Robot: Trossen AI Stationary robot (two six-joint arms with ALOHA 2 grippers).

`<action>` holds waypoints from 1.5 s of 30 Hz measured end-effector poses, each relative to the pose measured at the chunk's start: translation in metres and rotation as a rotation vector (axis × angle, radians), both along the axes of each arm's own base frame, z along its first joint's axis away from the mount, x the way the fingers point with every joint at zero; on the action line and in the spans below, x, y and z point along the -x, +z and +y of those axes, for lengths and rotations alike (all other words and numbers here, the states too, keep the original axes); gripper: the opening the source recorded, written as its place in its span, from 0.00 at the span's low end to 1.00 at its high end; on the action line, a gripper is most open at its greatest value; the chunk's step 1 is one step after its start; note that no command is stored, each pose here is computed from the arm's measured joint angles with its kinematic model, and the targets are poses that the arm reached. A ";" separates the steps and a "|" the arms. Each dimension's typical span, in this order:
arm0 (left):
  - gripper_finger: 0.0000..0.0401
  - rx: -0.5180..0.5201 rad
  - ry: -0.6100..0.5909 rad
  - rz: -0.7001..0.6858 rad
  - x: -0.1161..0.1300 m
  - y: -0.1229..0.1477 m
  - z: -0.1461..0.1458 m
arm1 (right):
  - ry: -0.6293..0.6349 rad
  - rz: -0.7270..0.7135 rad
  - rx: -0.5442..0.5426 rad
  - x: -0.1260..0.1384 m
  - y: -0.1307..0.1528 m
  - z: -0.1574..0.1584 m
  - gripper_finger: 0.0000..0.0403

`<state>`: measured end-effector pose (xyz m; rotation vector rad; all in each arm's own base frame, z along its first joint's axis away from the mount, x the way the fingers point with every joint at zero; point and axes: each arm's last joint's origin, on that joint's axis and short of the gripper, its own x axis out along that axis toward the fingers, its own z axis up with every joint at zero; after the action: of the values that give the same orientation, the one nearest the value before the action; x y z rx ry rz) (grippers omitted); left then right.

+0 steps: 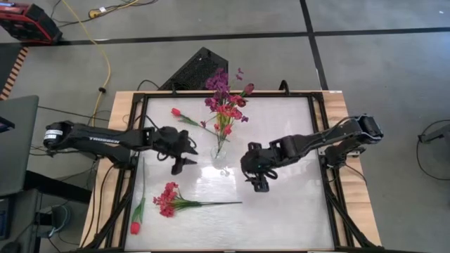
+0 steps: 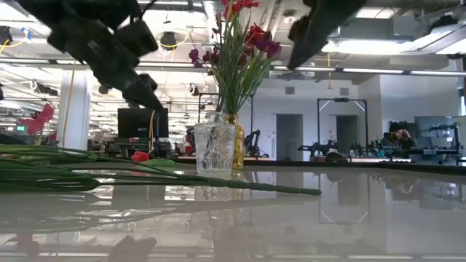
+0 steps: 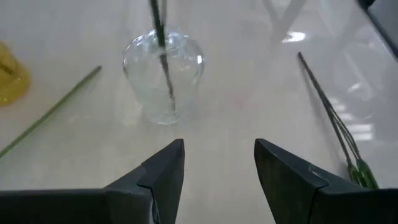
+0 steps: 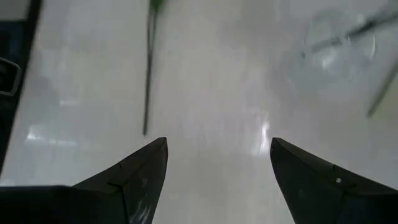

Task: Sort flowers into vase by color
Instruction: Put the red flowers into the transparent vase

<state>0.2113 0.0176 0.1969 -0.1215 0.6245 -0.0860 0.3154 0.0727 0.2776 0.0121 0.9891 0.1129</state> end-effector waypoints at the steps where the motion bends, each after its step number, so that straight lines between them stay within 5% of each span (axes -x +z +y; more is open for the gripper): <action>1: 0.46 -0.020 0.008 0.013 0.000 0.004 -0.005 | 0.020 -0.026 0.001 -0.001 0.001 0.003 0.77; 7: 0.46 -0.145 0.063 0.048 0.001 0.013 -0.029 | 0.139 -0.157 -0.011 -0.025 -0.012 0.029 0.77; 14: 0.46 -0.123 -0.003 0.012 0.004 0.004 -0.052 | 0.184 -0.095 -0.028 -0.051 -0.069 0.059 0.77; 29: 0.46 -0.096 -0.140 -0.175 0.008 0.010 -0.090 | -0.022 -0.010 0.021 -0.072 -0.153 0.104 0.75; 34: 0.46 -0.075 -0.167 -0.185 0.011 0.010 -0.100 | -0.042 0.017 0.031 -0.067 -0.166 0.115 0.59; 41: 0.46 -0.105 -0.129 -0.202 0.018 0.011 -0.114 | -0.090 -0.008 0.025 -0.059 -0.153 0.124 0.07; 45: 0.46 -0.139 -0.081 -0.232 0.020 0.013 -0.118 | -0.042 -0.011 -0.022 -0.052 -0.139 0.131 0.09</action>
<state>0.1909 -0.1007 0.2097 0.0483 0.4015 -0.1325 0.3672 0.2041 0.1383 0.0526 0.9759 0.0855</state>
